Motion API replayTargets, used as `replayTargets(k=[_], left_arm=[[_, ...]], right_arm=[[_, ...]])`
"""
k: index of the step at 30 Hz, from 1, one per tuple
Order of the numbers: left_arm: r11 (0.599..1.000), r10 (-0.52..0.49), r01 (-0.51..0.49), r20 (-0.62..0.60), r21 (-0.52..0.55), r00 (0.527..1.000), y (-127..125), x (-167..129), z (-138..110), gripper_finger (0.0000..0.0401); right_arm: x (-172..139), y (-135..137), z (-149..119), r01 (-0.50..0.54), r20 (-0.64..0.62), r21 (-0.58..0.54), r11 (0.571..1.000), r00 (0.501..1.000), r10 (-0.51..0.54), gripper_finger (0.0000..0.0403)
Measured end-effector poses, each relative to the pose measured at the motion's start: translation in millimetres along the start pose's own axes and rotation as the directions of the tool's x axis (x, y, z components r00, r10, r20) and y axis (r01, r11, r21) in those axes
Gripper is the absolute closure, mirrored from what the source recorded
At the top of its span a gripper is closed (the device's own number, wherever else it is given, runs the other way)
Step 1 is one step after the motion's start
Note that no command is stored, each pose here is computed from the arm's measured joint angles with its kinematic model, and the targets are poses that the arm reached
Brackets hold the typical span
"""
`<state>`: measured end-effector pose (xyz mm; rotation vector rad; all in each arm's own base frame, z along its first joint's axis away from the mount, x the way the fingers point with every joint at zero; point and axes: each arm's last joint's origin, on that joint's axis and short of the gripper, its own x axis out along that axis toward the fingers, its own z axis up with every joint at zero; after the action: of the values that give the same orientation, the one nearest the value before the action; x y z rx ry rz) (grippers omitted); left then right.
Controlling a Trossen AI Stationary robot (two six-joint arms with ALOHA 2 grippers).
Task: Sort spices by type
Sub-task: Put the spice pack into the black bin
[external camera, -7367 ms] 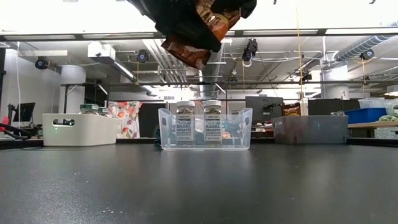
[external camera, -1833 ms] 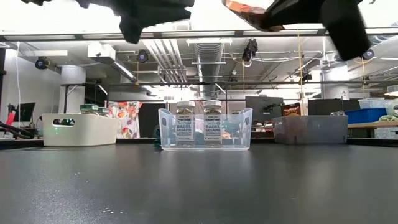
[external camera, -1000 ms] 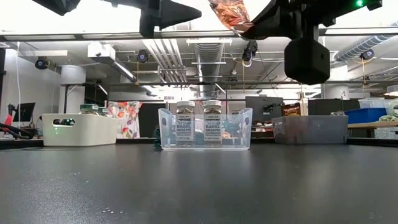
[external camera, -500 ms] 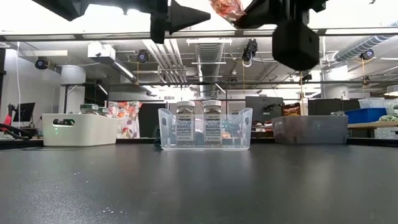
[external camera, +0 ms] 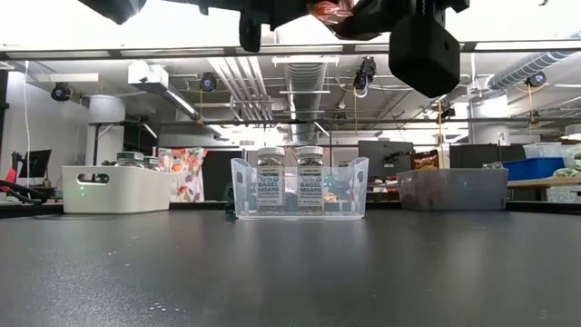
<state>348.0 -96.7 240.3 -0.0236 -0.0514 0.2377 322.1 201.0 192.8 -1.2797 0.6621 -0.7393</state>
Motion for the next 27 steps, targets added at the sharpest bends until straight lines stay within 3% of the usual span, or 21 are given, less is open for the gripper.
replayTargets(k=[2, 6, 12, 16, 22, 27], left_arm=[[1.000, 0.008, -0.008, -0.006, 0.010, 1.000, 0, 0, -1, 0.0384], [0.998, 0.052, -0.051, -0.021, 0.035, 0.998, 1, -1, -3, 0.0375], [0.980, 0.172, -0.168, -0.022, 0.107, 0.985, 5, -3, 1, 0.0389], [0.938, 0.259, -0.241, -0.039, 0.249, 0.965, 3, -10, 4, 0.0382], [0.865, 0.240, -0.119, -0.195, 0.487, 0.951, -4, -26, -5, 0.0379], [0.885, 0.180, -0.006, -0.329, 0.466, 0.927, -6, -36, -15, 0.0382]], right_arm=[[0, 0, 0, -0.013, 0.005, 0.034, 0.999, 1.000, 0.013, 0.0390], [0, 1, 0, -0.028, 0.009, 0.129, 0.991, 1.000, 0.027, 0.0371], [0, 0, 0, -0.029, 0.011, 0.209, 0.977, 1.000, 0.028, 0.0284], [-1, -3, 0, -0.030, 0.012, 0.274, 0.961, 1.000, 0.027, 0.0229], [-2, -25, -3, -0.134, 0.058, 0.413, 0.901, 0.991, 0.121, 0.0180], [-4, -57, -10, -0.266, 0.131, 0.464, 0.845, 0.964, 0.232, 0.0158]])
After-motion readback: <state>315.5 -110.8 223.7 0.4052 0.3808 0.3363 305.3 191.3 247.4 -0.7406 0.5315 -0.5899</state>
